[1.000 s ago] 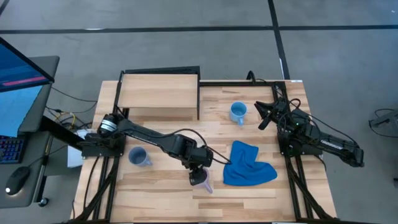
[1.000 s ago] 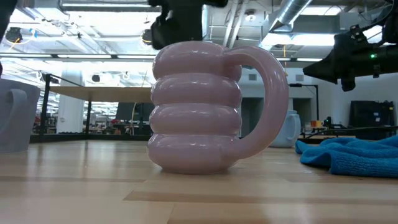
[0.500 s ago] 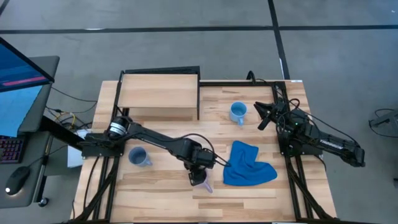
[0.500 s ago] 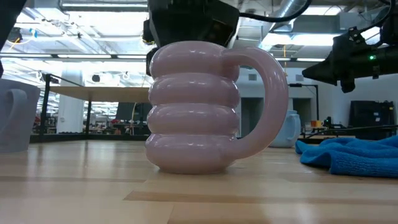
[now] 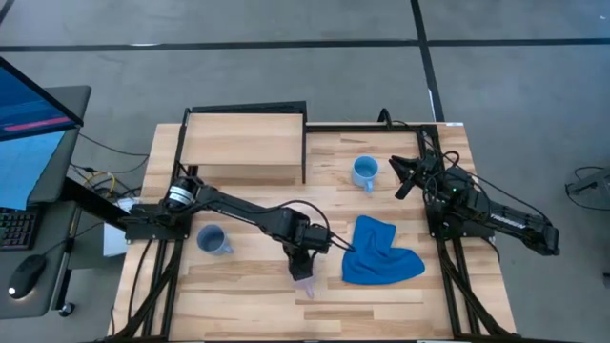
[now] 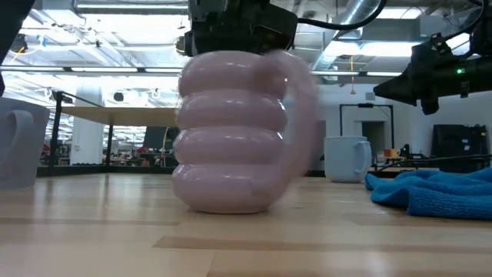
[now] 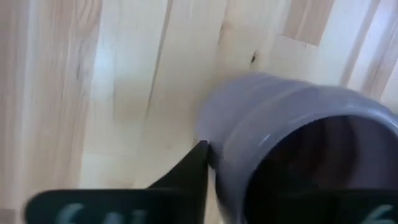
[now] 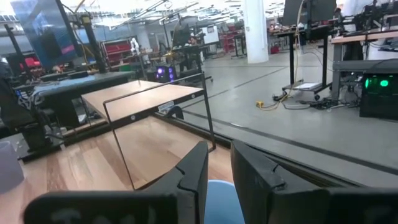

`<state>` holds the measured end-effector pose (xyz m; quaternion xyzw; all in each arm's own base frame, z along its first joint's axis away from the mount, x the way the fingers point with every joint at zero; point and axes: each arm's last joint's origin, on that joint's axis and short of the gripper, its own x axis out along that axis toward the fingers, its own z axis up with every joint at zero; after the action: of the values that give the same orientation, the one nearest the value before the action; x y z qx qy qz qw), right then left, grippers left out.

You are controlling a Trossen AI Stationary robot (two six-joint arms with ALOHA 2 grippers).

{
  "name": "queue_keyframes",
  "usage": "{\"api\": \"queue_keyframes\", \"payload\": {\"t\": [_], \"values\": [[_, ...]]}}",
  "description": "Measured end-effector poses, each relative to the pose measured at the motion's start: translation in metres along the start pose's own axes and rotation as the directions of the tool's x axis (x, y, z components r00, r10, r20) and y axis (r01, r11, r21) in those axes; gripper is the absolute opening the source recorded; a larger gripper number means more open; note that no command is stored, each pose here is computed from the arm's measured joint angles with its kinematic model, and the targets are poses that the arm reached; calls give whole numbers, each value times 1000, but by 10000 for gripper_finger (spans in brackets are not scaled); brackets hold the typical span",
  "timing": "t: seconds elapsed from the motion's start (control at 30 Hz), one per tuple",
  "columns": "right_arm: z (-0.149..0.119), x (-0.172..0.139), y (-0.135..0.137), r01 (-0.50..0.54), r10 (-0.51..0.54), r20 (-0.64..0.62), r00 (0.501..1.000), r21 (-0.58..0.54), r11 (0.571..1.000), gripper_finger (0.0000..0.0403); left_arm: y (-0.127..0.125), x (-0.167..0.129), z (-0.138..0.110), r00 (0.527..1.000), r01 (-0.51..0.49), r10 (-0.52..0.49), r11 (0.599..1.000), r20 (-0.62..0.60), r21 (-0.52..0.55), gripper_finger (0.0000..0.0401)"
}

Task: Stack small to large cups/mugs on shelf
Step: Put the pink cup on the shelf

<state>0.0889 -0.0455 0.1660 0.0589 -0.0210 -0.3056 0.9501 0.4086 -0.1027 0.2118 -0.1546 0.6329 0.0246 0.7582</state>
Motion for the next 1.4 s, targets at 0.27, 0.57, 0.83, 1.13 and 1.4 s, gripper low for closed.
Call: {"api": "queue_keyframes", "payload": {"t": [0.27,0.57,0.83,1.13,1.4], "values": [[0,0,0,0,0,0,1000,0,1000,93,1,0,0,1000,-25,24,993,10,111,24],[0,0,0,0,0,0,1000,0,1000,93,4,0,2,1000,-22,21,990,8,139,18],[0,0,0,0,0,1,1000,0,1000,93,7,-1,3,1000,-21,20,991,7,132,26],[0,0,0,0,0,1,1000,-1,1000,93,7,-1,3,1000,-21,20,991,8,131,23],[0,0,0,0,0,1,1000,-1,1000,93,7,-1,3,1000,-19,18,991,11,131,38]]}}
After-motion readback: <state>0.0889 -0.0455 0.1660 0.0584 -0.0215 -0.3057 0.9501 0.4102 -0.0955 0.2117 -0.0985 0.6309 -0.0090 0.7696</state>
